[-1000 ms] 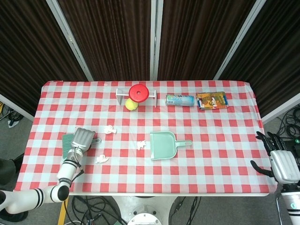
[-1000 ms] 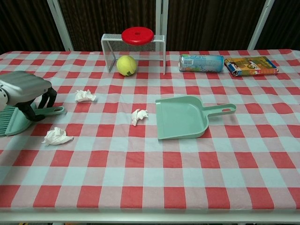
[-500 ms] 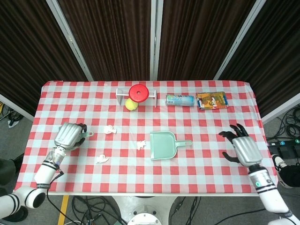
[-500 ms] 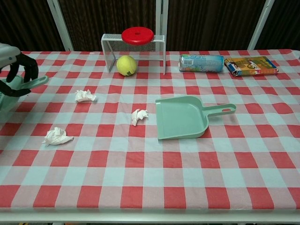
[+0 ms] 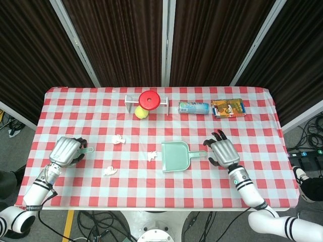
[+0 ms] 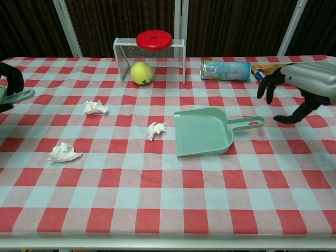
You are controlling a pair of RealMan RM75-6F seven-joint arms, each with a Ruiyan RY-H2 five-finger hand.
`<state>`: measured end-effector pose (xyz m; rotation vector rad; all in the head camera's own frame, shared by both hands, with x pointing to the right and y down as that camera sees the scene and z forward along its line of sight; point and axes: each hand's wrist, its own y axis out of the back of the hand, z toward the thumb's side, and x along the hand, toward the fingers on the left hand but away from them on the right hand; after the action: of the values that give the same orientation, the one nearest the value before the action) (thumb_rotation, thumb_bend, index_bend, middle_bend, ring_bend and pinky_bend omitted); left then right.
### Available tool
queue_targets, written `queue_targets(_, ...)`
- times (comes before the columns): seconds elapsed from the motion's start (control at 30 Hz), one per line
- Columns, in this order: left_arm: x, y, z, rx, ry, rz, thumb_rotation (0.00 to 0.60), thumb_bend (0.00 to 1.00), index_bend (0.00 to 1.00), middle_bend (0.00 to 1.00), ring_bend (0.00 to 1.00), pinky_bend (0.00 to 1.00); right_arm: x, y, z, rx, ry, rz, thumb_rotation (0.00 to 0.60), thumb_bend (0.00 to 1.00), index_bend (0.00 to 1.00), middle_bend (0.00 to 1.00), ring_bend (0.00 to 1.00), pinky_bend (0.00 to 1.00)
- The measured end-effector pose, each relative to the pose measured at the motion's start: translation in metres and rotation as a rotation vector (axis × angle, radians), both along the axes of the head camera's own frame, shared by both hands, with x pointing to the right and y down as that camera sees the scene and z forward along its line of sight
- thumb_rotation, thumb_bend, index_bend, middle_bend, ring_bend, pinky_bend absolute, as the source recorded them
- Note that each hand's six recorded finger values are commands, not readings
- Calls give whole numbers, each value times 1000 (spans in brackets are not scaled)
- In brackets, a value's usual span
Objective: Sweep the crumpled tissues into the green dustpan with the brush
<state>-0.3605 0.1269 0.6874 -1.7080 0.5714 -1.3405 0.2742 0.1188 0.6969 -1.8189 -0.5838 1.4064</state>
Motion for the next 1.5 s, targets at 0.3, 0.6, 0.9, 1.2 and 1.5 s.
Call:
queue_targets(0.3,0,10,2,-21,-5,7,600,444,542,560,626,921,-32,4,28,-7,56,-77,600,211,372,396,119,15)
queue_targets(0.6,0,10,3,-25,-11,11,600,445,542,560,625,921,-52,6,39,-3,79,-130,600,213,405,398,126,17)
queue_targets(0.9,0,11,5,-33,-17,16,600,445,542,560,626,922,-56,3,42,2,97,-133,600,245,463,430,161,28)
queue_targets(1.2,0,10,4,-32,-17,22,600,445,542,559,625,921,-61,4,43,4,98,-133,600,332,532,495,236,54)
queue_targets(1.5,0,15,0,-44,4,21,600,446,542,559,626,922,-68,1,25,7,42,-128,600,408,632,587,334,81)
